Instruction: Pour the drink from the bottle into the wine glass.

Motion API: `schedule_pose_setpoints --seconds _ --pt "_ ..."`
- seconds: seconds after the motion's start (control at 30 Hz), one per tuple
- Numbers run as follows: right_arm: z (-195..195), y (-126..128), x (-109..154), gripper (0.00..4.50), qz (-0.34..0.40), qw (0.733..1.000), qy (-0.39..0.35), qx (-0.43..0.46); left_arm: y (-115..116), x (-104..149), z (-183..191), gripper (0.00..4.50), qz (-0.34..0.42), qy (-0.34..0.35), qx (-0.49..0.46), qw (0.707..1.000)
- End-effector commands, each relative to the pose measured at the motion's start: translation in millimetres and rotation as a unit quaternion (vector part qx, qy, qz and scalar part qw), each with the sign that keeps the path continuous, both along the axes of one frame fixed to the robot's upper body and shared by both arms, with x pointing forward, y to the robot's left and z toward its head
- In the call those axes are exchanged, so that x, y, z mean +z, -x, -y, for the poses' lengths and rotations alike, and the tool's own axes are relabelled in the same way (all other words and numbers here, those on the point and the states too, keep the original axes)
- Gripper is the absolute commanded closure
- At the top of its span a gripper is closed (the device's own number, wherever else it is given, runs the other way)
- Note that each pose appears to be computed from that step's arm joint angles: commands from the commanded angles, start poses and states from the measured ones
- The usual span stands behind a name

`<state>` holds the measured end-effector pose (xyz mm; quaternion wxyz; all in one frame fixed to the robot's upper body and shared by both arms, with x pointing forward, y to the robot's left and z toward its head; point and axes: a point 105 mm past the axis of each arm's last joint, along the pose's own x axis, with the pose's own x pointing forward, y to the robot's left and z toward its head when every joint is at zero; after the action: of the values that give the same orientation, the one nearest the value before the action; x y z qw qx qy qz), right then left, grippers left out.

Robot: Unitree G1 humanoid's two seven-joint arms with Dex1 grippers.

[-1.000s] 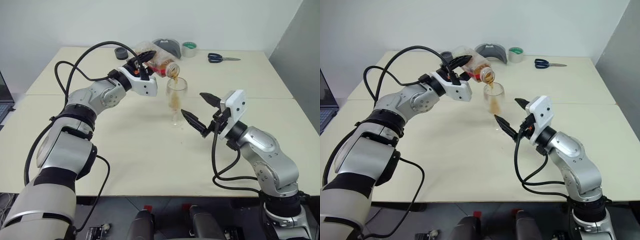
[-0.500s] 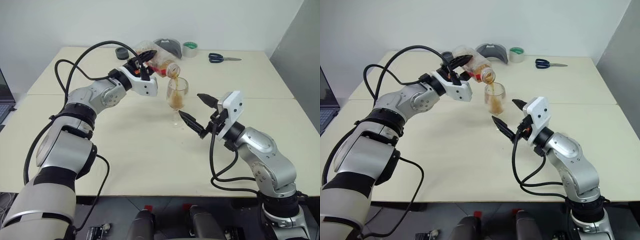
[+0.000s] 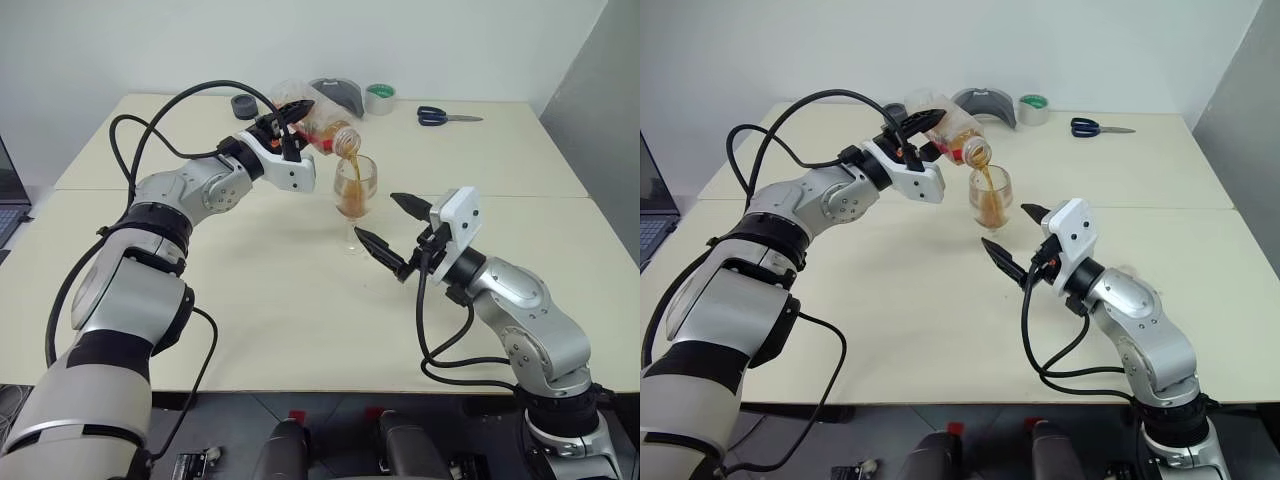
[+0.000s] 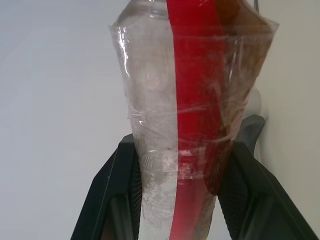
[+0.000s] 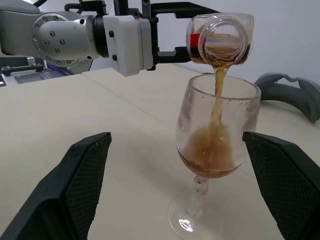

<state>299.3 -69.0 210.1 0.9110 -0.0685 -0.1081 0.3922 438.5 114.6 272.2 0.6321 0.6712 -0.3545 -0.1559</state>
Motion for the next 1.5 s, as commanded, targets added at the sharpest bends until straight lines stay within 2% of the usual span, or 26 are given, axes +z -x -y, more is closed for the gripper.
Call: schedule_pose_setpoints --seconds 0.03,1.0,1.33,1.5 --pt "-2.2 6.0 7.1 0.0 0.021 1.0 0.002 0.008 2.5 28.0 -0.1 2.81 0.041 0.014 -0.002 0.999" --pt "-1.2 4.9 12.7 0.0 0.018 1.0 -0.011 0.003 0.3 26.7 0.3 2.81 0.043 0.011 0.004 0.999" --pt "-1.6 4.2 14.5 0.0 0.023 1.0 -0.012 0.001 0.3 25.0 5.2 2.81 0.03 0.031 -0.004 0.999" --pt "-1.5 3.8 16.6 0.0 0.03 0.999 -0.013 -0.004 -0.4 29.7 7.9 2.81 0.013 0.066 -0.009 0.998"
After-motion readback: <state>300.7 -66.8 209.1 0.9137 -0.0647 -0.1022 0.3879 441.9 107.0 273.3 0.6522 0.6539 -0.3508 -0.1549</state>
